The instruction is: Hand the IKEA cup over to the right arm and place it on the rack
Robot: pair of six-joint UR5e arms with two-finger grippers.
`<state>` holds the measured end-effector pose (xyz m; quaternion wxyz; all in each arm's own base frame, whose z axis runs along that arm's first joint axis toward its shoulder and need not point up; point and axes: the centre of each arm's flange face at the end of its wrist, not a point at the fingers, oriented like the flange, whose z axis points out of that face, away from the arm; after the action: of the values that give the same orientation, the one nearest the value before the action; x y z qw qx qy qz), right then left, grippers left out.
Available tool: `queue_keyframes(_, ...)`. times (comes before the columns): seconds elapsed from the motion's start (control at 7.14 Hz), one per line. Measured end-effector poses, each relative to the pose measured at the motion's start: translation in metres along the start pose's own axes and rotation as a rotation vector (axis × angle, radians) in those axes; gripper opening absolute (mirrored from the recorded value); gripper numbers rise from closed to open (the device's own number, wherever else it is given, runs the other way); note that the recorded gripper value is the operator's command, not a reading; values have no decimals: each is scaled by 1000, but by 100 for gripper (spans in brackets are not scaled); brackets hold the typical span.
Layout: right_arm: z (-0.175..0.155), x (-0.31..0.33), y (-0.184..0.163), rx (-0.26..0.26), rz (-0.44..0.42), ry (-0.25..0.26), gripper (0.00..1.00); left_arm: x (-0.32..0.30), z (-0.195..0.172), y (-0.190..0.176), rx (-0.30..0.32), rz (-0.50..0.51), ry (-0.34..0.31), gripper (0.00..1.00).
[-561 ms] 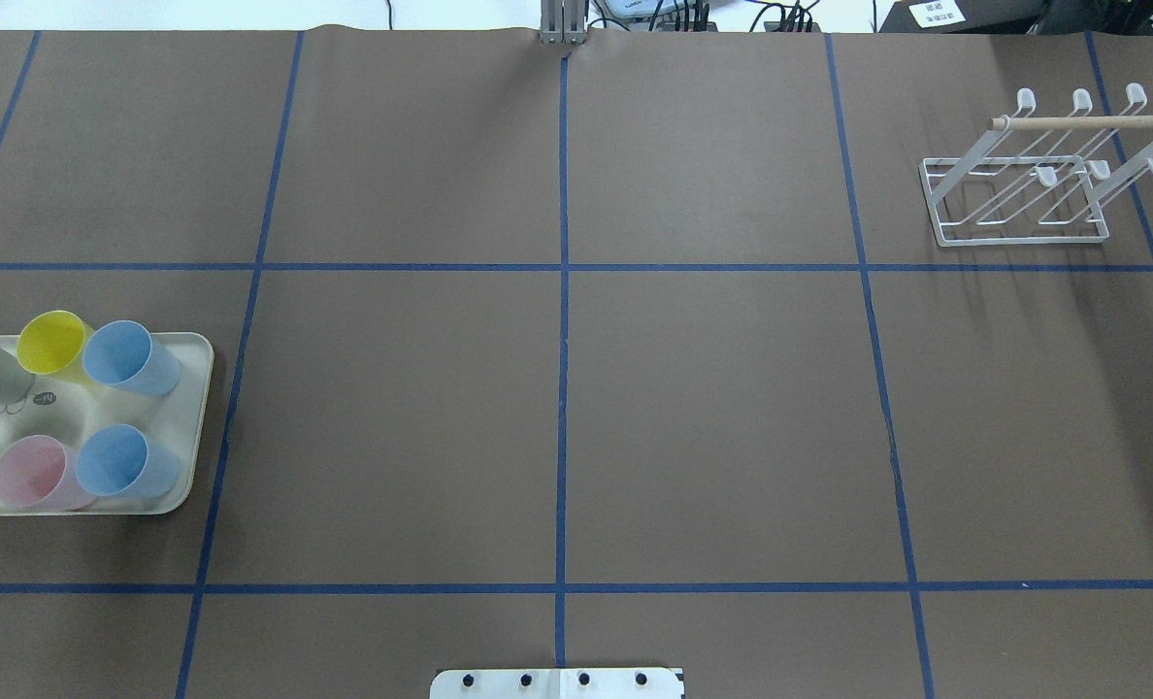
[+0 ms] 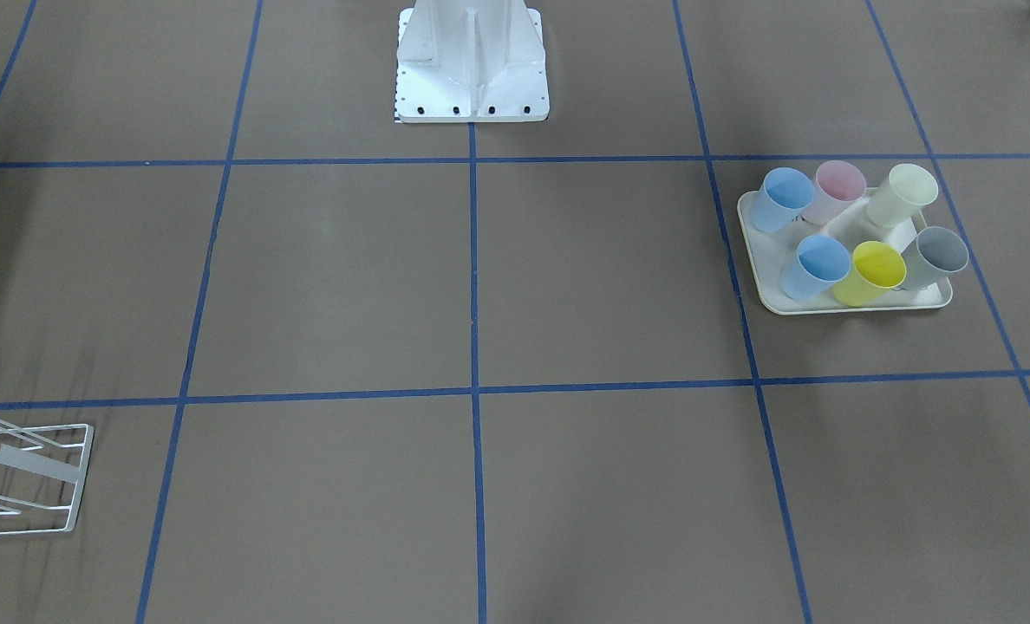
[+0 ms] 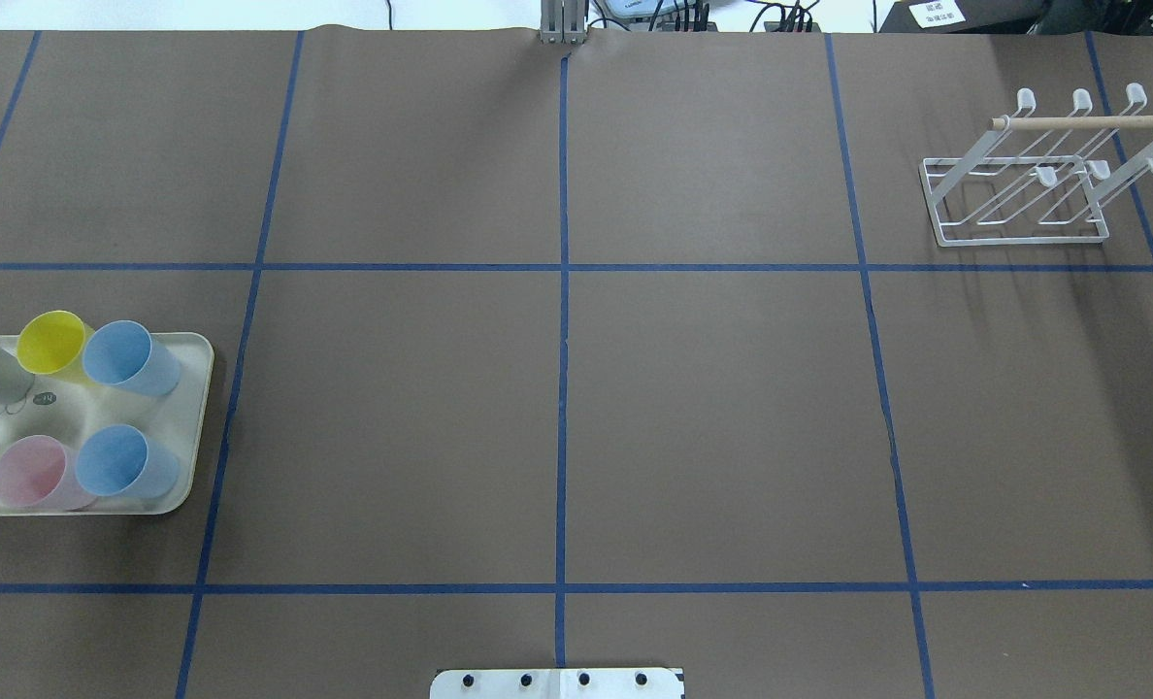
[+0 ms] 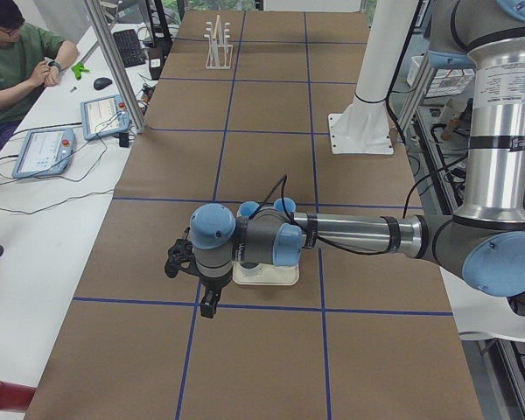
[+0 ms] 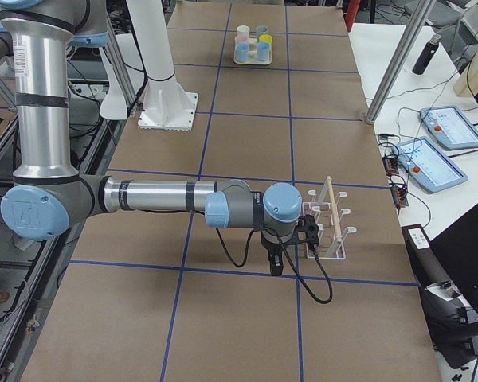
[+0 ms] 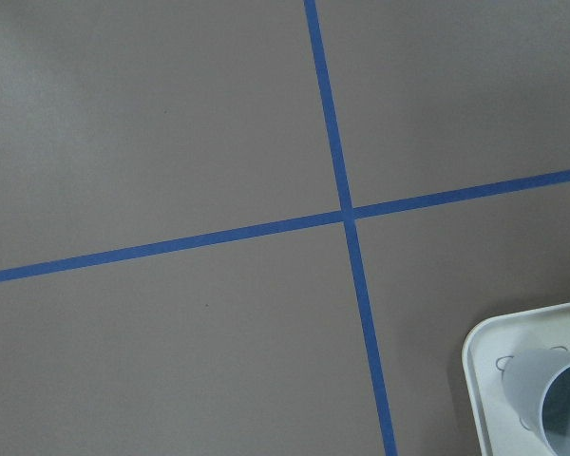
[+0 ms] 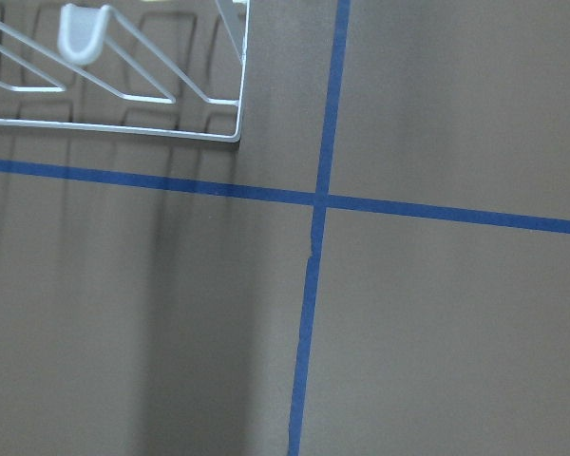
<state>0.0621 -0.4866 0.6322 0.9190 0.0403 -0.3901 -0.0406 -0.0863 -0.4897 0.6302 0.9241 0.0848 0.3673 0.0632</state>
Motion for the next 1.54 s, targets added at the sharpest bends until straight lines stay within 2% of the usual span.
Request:
queue_keyframes(0.28,-20,-20,-9,41,-38,2,100,3,-1,-5,4,-12,-2,100)
queue_keyframes(0.42,-30,-30,-17,62,-53,3,100,3,1,-5,5,-55,1,100)
queue_keyframes(0.56,-35,-39,-25,73,-49,2,100,4,1,-4,18,-97,11,100)
queue_keyframes(0.84,-39,-60,-41,82,-18,-6,100,7,7,10,64,-93,43,100)
queue_keyframes(1.26,-35,-69,-44,75,4,-15,100,7,17,27,93,-94,71,100)
queue_keyframes(1.54,-14,-46,-22,68,12,-12,100,2,26,23,77,-91,64,100)
